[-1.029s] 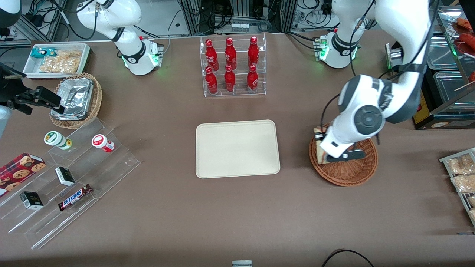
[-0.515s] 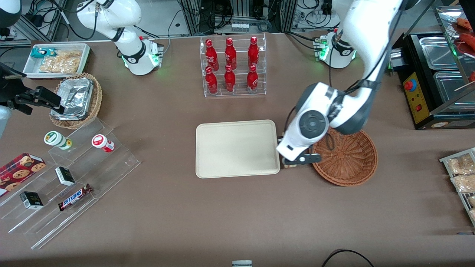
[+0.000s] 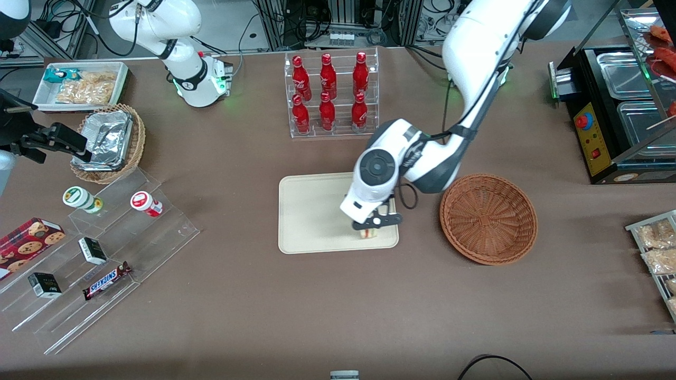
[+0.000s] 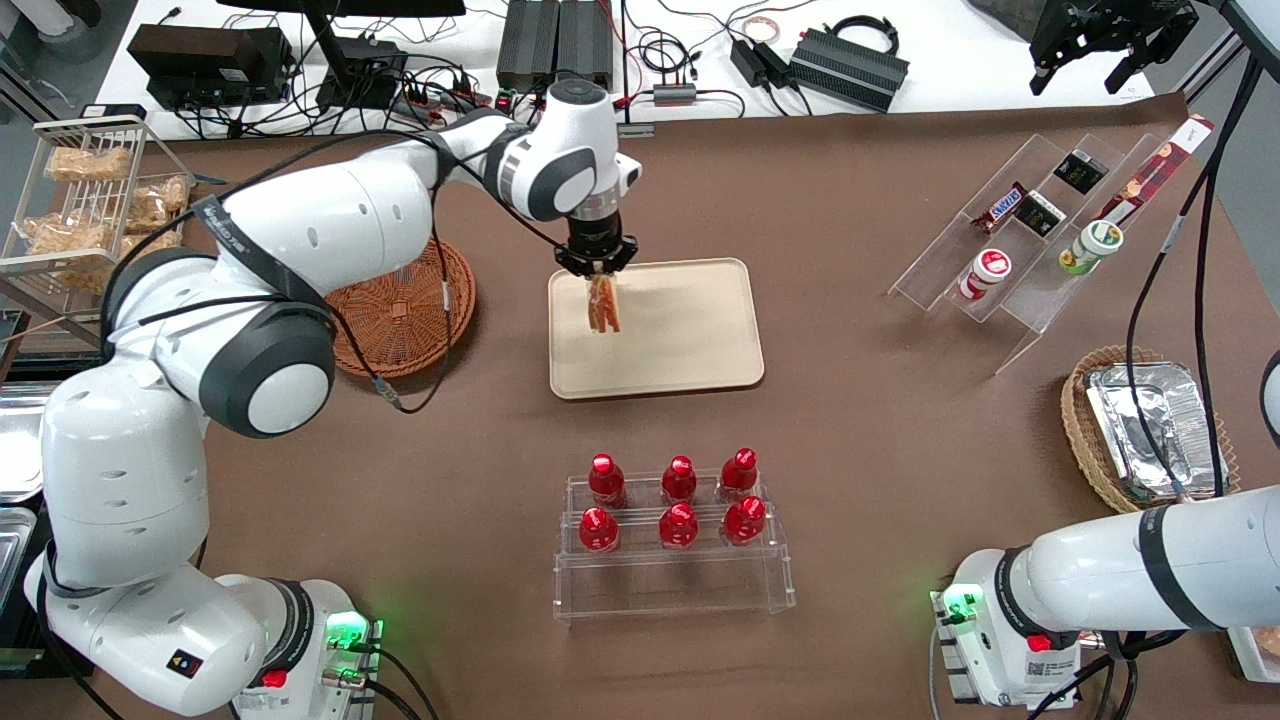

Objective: Place sandwich from basket to tray
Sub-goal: 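Carry the held sandwich over to the cream tray, then lower the sandwich onto the tray and open the left gripper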

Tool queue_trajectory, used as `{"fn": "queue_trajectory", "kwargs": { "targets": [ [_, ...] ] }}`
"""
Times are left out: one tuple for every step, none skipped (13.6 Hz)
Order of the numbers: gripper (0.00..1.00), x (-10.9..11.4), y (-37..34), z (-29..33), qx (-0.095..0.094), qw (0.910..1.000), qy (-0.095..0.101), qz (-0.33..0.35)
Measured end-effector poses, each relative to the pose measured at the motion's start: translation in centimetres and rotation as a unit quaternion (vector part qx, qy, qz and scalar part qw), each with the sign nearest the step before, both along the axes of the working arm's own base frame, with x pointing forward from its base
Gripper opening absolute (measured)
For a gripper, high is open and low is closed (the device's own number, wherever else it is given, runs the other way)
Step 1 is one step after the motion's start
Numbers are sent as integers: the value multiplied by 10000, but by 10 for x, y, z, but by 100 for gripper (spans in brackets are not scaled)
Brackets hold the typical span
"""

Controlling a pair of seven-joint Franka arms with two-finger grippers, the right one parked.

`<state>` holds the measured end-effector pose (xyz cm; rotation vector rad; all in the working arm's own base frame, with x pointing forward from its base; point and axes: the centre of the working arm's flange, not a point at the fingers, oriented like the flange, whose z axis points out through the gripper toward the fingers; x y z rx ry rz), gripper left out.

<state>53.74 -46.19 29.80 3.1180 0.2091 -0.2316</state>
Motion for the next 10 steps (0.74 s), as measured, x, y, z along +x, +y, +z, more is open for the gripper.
{"fn": "queue_trajectory", "kwargs": {
  "targets": [
    [15, -4, -8, -2, -17, 10000, -16, -23],
    [15, -7, -13, -5, -37, 10000, -35, -42],
    [15, -9, -17, -6, -85, 9999, -84, -58],
    [15, -9, -22, -8, -152, 9997, -151, -71],
    [15, -10, -25, -12, -191, 9996, -187, -84],
    [15, -12, -28, -16, -201, 9996, -188, -104],
    [15, -15, -32, -22, -199, 9996, -175, -122],
    [15, -19, -36, -28, -189, 9996, -157, -104],
    [15, -22, -40, -35, -187, 9997, -148, -77],
    [15, -25, -43, -41, -176, 9997, -127, -78]
  ]
}}
